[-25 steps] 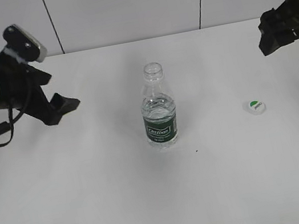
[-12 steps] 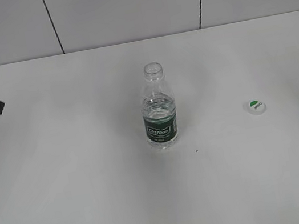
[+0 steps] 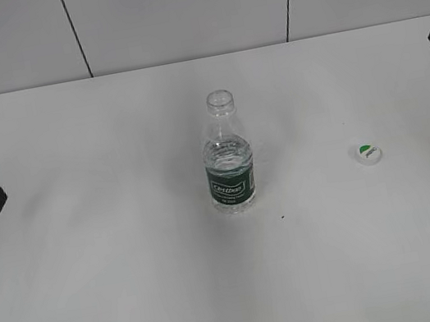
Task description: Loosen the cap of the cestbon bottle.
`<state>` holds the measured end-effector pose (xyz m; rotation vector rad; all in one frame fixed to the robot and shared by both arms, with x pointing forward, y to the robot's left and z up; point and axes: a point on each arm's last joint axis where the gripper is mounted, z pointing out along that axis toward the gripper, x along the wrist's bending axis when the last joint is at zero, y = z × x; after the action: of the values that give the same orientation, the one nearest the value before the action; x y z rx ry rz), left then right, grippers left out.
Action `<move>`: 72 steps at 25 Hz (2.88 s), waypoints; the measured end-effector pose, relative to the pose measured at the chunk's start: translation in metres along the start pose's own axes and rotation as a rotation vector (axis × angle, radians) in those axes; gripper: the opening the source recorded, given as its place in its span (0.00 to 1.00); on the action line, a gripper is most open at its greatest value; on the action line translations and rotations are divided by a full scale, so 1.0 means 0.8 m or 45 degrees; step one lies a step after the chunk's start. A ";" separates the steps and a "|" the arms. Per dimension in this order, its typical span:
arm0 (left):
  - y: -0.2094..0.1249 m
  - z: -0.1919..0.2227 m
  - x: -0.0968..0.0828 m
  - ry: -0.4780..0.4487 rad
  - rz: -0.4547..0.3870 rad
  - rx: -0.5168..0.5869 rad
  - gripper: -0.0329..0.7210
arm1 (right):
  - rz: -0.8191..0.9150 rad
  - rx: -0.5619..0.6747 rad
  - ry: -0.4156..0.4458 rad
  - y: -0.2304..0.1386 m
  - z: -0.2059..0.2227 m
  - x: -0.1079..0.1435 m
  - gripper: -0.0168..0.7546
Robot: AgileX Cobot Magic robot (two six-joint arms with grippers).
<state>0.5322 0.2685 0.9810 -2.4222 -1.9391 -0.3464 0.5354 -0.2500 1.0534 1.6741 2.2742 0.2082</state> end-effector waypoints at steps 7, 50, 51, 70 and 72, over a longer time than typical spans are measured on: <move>-0.016 -0.026 -0.001 -0.052 -0.051 0.032 0.71 | 0.041 -0.118 0.041 -0.016 -0.048 0.000 0.79; -0.235 -0.119 -0.013 -0.199 -0.216 -0.680 0.71 | 0.133 -0.445 0.111 -0.288 -0.086 0.037 0.79; -0.240 -0.124 -0.012 -0.199 -0.220 -0.721 0.71 | 0.135 -0.470 0.109 -0.291 -0.089 0.037 0.79; -0.295 -0.155 -0.011 -0.194 -0.250 -1.079 0.71 | 0.165 -0.918 0.070 -0.354 -0.120 0.041 0.79; -0.303 -0.157 -0.011 -0.192 -0.254 -1.125 0.71 | 0.166 -0.948 0.068 -0.359 -0.121 0.041 0.79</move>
<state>0.2764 0.2963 1.0723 -2.7415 -2.4739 -1.3057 0.2347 -0.3005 1.0546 1.3999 1.7716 0.9960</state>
